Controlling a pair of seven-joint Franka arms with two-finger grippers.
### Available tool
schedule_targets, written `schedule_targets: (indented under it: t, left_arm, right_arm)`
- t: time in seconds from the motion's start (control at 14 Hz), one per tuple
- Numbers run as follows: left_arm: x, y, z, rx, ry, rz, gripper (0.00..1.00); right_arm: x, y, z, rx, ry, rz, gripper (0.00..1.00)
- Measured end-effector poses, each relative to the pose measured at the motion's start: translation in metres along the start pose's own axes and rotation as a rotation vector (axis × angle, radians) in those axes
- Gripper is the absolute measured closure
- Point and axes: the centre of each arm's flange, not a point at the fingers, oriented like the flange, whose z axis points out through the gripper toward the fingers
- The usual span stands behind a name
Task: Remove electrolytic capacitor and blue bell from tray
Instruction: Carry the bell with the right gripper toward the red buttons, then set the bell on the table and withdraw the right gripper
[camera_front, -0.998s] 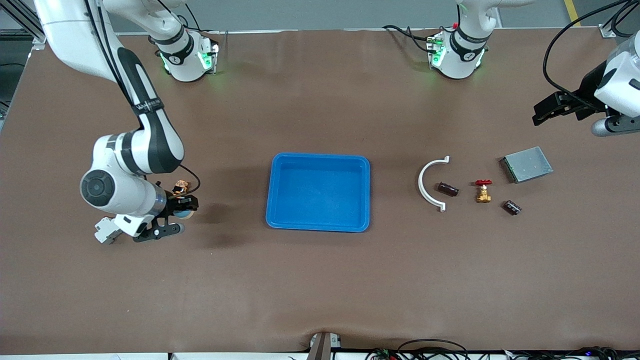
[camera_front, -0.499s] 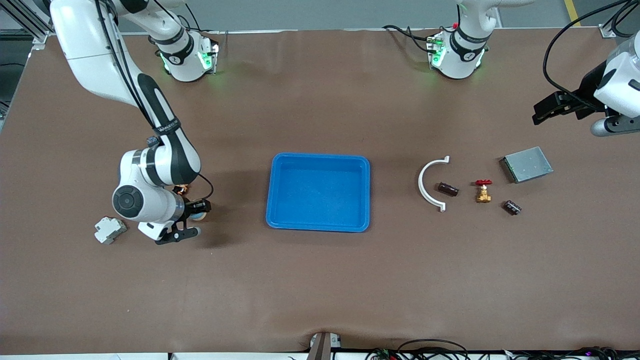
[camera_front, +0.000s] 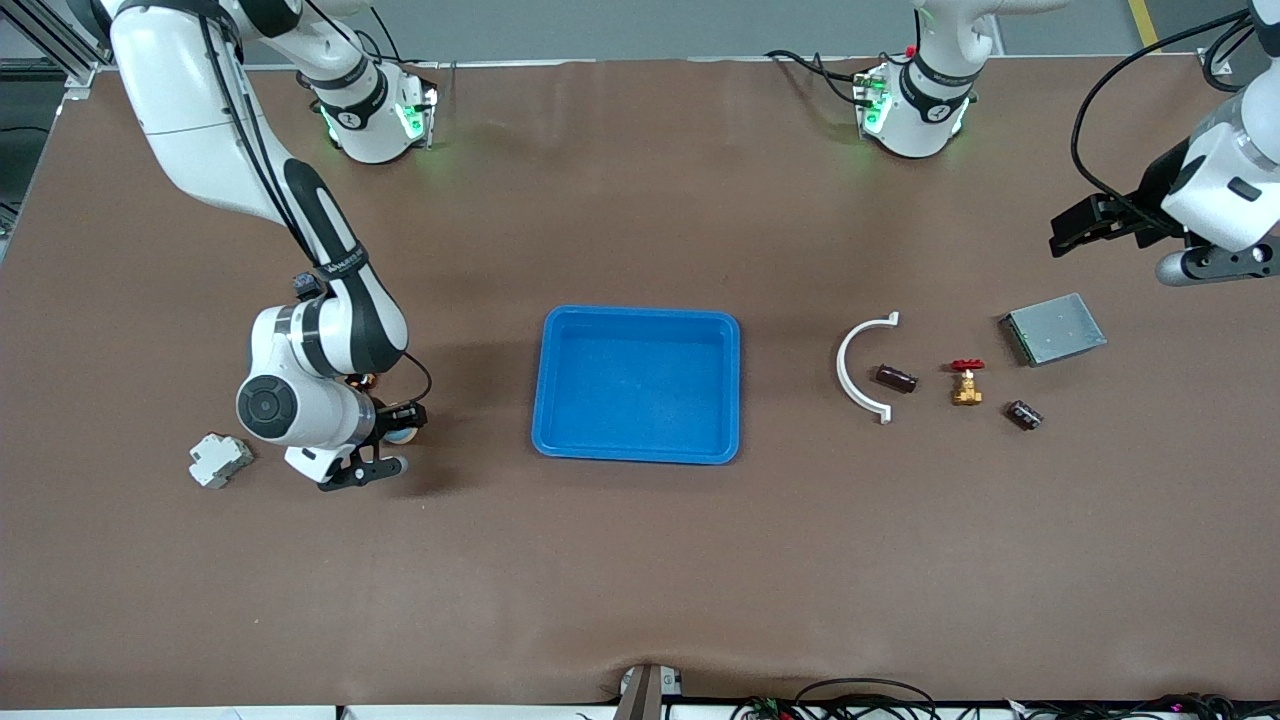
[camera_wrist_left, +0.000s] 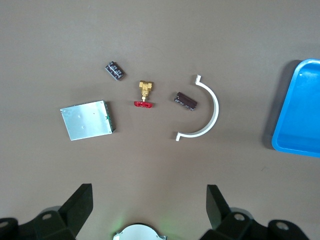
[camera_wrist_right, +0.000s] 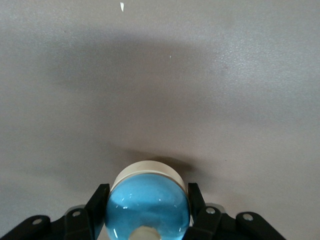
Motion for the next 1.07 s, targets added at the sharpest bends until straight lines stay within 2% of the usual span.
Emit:
schedule_targets:
  t: [0.5, 0.57, 0.78, 0.93, 1.07]
  left_arm:
    - [0.001, 0.0, -0.005, 0.014, 0.014, 0.002, 0.0]
    - [0.002, -0.001, -0.007, 0.024, 0.022, 0.003, 0.0]
    - [0.004, 0.006, -0.011, 0.03, 0.033, 0.015, 0.0]
    - [0.003, 0.009, -0.021, 0.026, 0.055, 0.021, 0.0]
    - [0.003, 0.01, -0.029, 0.023, 0.071, 0.021, 0.0]
  right_arm:
    - [0.001, 0.0, 0.007, -0.001, 0.006, -0.001, 0.32]
    - [0.002, 0.0, 0.007, -0.002, 0.007, -0.001, 0.27]
    - [0.002, 0.001, 0.006, -0.002, 0.009, 0.0, 0.0]
    - [0.002, 0.001, 0.005, -0.001, 0.004, 0.0, 0.0]
    - [-0.001, 0.0, 0.0, 0.004, -0.033, 0.002, 0.0]
